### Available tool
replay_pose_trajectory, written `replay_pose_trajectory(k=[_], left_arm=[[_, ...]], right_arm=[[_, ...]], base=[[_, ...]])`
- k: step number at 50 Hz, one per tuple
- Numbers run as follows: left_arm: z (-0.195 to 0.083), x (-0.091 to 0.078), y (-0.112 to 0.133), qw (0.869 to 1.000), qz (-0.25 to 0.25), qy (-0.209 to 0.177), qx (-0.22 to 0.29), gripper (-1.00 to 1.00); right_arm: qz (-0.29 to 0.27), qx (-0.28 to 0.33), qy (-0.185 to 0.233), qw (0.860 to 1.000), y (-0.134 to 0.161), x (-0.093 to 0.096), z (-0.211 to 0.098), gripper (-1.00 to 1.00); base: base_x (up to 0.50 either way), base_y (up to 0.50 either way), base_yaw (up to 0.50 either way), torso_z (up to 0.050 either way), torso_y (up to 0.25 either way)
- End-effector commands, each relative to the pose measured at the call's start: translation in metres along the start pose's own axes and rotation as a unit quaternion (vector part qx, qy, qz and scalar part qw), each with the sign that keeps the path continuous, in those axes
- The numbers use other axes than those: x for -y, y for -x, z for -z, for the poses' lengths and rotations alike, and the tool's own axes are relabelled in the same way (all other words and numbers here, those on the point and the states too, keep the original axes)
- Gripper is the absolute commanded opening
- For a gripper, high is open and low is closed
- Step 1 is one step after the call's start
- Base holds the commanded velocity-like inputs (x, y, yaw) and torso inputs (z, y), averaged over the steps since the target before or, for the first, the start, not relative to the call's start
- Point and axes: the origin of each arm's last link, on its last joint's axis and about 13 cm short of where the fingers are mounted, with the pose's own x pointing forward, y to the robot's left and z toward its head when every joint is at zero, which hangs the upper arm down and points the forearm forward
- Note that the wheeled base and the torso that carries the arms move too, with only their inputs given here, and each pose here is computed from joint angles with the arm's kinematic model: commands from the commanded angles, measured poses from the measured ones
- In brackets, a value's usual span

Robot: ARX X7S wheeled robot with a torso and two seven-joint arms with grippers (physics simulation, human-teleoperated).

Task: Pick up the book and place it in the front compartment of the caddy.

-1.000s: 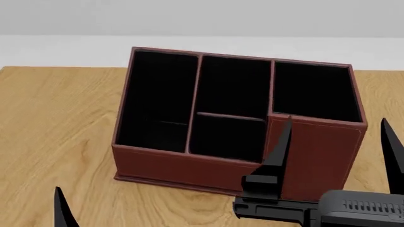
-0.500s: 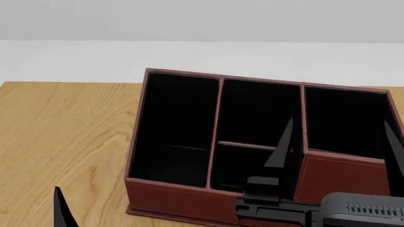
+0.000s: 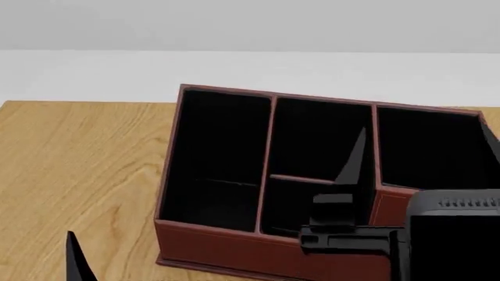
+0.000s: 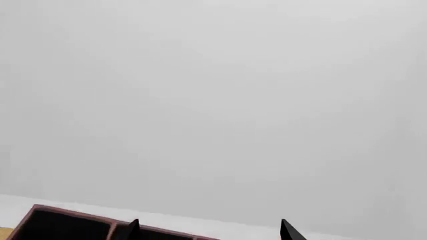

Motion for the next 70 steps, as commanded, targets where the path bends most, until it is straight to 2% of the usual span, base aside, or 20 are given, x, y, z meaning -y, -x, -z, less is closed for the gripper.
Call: replay_pose_trajectory(k=[1,3,4,7,10,12,13,15,22,28,29,34,37,38,41,45,52,56,65,70], left_arm=[[0.000,0.000,0.000,1.000,-0.001,0.004,0.003,1.00],[0.000,0.000,0.000,1.000,-0.002,0.004,0.003,1.00],[0.000,0.000,0.000,1.000,-0.002,0.006,0.004,1.00],[0.000,0.000,0.000,1.000,-0.003,0.007,0.007,1.00],[0.000,0.000,0.000,1.000,-0.003,0.007,0.008,1.00],[0.000,0.000,0.000,1.000,-0.004,0.007,0.010,1.00],[0.000,0.000,0.000,1.000,-0.004,0.008,0.011,1.00],[0.000,0.000,0.000,1.000,-0.004,0.009,0.014,1.00],[0.000,0.000,-0.001,1.000,-0.005,0.011,0.019,1.00],[0.000,0.000,-0.001,1.000,-0.003,0.014,0.021,1.00],[0.000,0.000,-0.001,1.000,-0.003,0.013,0.020,1.00],[0.000,0.000,-0.001,1.000,0.000,0.014,0.019,1.00],[0.000,0.000,-0.001,1.000,0.002,0.017,0.022,1.00],[0.000,0.000,-0.001,1.000,0.004,0.017,0.021,1.00],[0.000,0.000,-0.001,1.000,0.007,0.016,0.018,1.00],[0.000,0.001,-0.001,1.000,0.008,0.021,0.020,1.00],[0.000,0.001,-0.001,0.999,0.009,0.025,0.020,1.00],[0.000,0.001,-0.001,0.999,0.008,0.025,0.019,1.00],[0.000,0.001,-0.001,1.000,0.007,0.024,0.018,1.00],[0.000,0.001,-0.001,1.000,0.007,0.025,0.017,1.00]], right_arm=[[-0.084,-0.044,0.074,0.993,-0.013,0.028,-0.054,1.00],[-0.084,-0.044,0.069,0.993,-0.017,0.035,-0.067,1.00],[-0.115,-0.052,0.070,0.990,-0.020,0.040,-0.079,1.00],[-0.152,-0.075,0.116,0.979,-0.037,0.038,-0.098,1.00],[-0.186,-0.090,0.121,0.971,-0.048,0.038,-0.110,1.00],[-0.215,-0.108,0.130,0.962,-0.057,0.037,-0.117,1.00],[-0.243,-0.127,0.151,0.950,-0.060,0.037,-0.121,1.00],[-0.234,-0.145,0.165,0.947,-0.070,0.038,-0.127,1.00],[-0.340,-0.240,0.237,0.878,-0.080,0.042,-0.142,1.00],[-0.401,-0.297,0.260,0.826,-0.078,0.051,-0.155,1.00],[-0.431,-0.327,0.280,0.793,-0.076,0.051,-0.153,1.00],[-0.441,-0.354,0.348,0.748,-0.080,0.059,-0.157,1.00],[-0.460,-0.368,0.360,0.724,-0.089,0.057,-0.160,1.00],[-0.469,-0.376,0.375,0.706,-0.091,0.056,-0.160,1.00],[-0.484,-0.385,0.389,0.683,-0.093,0.056,-0.163,1.00],[-0.502,-0.388,0.400,0.661,-0.093,0.051,-0.163,1.00],[-0.526,-0.396,0.401,0.637,-0.093,0.042,-0.149,1.00],[-0.525,-0.396,0.413,0.630,-0.095,0.041,-0.146,1.00],[-0.537,-0.414,0.433,0.593,-0.095,0.037,-0.139,1.00],[-0.544,-0.418,0.435,0.584,-0.096,0.033,-0.132,1.00]], base=[[0.00,0.00,0.00,0.000,0.000],[0.00,0.00,0.00,0.000,0.000],[0.00,0.00,0.00,0.000,0.000],[0.00,0.00,0.00,0.000,0.000],[0.00,0.00,0.00,0.000,0.000],[0.00,0.00,0.00,0.000,0.000],[0.00,0.00,0.00,0.000,0.000],[0.00,0.00,0.00,0.000,0.000],[0.00,0.00,0.00,0.000,0.000],[0.00,0.00,0.00,0.000,0.000],[0.00,0.00,0.00,0.000,0.000],[0.00,0.00,0.00,0.000,0.000],[0.00,0.00,0.00,0.000,0.000],[0.00,0.00,0.00,0.000,0.000],[0.00,0.00,0.00,0.000,0.000],[0.00,0.00,0.00,0.000,0.000],[0.00,0.00,0.00,0.000,0.000],[0.00,0.00,0.00,0.000,0.000],[0.00,0.00,0.00,0.000,0.000],[0.00,0.00,0.00,0.000,0.000]])
